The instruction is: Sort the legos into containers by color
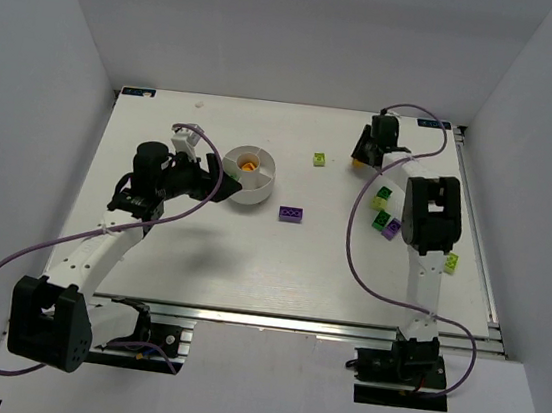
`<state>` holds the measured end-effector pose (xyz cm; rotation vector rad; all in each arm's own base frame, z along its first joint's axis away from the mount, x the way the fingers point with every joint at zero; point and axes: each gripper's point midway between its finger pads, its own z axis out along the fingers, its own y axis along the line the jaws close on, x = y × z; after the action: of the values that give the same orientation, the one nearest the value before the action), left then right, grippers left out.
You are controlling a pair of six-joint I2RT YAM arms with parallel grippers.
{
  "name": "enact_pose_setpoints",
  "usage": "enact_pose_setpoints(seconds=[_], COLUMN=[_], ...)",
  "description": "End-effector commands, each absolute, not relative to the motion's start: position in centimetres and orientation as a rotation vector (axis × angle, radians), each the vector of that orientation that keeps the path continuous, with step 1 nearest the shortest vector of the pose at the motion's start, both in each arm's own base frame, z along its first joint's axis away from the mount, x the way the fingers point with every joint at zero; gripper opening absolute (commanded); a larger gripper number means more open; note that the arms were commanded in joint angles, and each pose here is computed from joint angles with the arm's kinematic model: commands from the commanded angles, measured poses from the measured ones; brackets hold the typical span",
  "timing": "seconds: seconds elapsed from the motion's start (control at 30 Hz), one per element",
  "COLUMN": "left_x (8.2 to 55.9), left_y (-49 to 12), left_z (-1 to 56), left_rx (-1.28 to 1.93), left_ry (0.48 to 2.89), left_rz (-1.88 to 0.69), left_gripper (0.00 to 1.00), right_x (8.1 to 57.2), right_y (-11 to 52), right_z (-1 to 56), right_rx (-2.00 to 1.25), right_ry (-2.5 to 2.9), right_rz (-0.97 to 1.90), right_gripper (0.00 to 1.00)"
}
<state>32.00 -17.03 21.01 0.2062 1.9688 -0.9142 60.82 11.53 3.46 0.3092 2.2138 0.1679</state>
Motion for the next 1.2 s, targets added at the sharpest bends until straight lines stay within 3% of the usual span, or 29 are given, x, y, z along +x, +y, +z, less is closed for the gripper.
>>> enact_pose_setpoints(seconds=[0.0, 0.07, 0.1, 0.23, 0.53, 0.8, 1.17], left_x=[31.6, 31.8, 31.6, 32.0, 31.6, 30.0, 28.4], left_y=[-18.0, -18.4, -19.0, -20.4, -25.3, -28.3, -30.7], left_z=[22.6, 23.0, 23.5, 24.4, 23.8, 24.6, 24.0], left_rx=[0.244, 0.245, 0.245, 0.214, 0.178, 0.222, 0.283], left_ry=[1.904, 1.891, 1.890, 1.918, 2.057, 2.027, 2.064], left_rz=[-0.987, -1.017, -1.074, -1.200, -1.392, -1.488, -1.528], left_gripper=[0.94, 0.94, 0.93, 0.91, 0.89, 0.88, 0.88], right_x=[58.8, 55.0, 53.0, 45.2, 32.1, 27.1, 25.8], right_y=[14.1, 16.5, 17.9, 20.0, 23.0, 25.7, 28.5], right_z=[9.5, 9.3, 12.3, 13.9, 19.6, 21.6, 23.3], right_rx=[-0.107, -0.391, -0.597, -0.958, -1.426, -1.507, -1.509], right_ry=[2.118, 2.088, 1.970, 1.799, 1.386, 1.272, 1.226], right_rz=[0.345, 0.545, 0.635, 0.808, 0.975, 1.021, 1.036], right_gripper=[0.03, 0.05, 0.04, 0.00, 0.00, 0.00, 0.00])
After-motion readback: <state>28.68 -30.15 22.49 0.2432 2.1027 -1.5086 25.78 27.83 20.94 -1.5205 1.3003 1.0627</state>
